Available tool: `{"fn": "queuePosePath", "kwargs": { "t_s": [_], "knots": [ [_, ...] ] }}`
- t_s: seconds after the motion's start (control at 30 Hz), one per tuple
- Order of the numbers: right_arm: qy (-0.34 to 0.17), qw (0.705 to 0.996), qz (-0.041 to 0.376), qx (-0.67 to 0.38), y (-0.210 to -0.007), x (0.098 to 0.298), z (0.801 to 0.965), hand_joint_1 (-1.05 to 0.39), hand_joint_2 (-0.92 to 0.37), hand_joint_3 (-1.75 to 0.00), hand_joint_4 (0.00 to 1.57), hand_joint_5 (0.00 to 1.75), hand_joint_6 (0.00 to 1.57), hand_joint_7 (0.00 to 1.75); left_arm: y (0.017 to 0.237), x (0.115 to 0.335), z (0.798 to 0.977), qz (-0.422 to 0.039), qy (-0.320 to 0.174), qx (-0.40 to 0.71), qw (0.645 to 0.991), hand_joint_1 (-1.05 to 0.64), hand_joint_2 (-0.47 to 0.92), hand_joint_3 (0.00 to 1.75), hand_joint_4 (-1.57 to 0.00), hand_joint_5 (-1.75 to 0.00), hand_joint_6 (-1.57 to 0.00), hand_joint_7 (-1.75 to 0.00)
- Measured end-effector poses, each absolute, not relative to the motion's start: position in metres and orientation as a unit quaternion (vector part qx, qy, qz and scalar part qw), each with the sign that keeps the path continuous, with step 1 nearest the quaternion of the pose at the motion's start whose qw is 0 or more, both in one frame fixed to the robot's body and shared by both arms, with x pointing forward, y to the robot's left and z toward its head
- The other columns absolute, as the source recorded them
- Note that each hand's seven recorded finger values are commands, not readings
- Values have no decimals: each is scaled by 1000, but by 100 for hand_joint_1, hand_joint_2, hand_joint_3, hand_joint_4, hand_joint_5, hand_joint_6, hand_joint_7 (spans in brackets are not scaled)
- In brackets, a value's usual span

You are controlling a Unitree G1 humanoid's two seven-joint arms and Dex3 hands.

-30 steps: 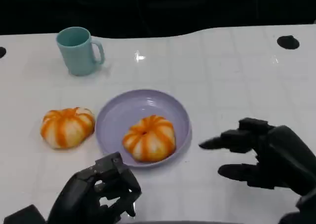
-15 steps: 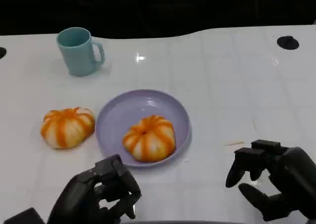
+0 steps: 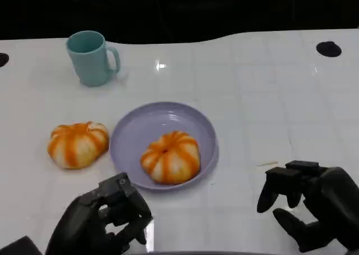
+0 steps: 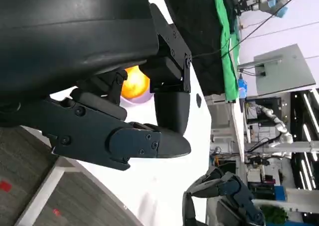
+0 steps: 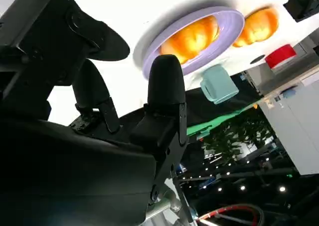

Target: Grasp the bread from the table and place it into the plate.

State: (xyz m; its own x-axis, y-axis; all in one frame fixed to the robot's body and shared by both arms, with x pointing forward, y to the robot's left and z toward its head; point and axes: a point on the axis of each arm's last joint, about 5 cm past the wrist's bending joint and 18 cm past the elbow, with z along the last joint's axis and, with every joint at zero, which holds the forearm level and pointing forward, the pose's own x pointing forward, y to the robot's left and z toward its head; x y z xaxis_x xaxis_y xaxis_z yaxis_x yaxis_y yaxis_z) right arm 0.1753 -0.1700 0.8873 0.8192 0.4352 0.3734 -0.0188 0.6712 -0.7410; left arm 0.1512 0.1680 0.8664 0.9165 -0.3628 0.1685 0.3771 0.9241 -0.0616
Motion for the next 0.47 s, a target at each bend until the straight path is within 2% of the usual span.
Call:
{"fn": "queuePosePath", "kwargs": {
  "t_s": [0.47],
  "knots": [
    [-262,875,128,-387,-169,175,886,5,-10,-135,86,170,76,140,170,152,865,-187,-77,-46,978,-50,92,27,-69,-175,-61,-154]
  ]
}}
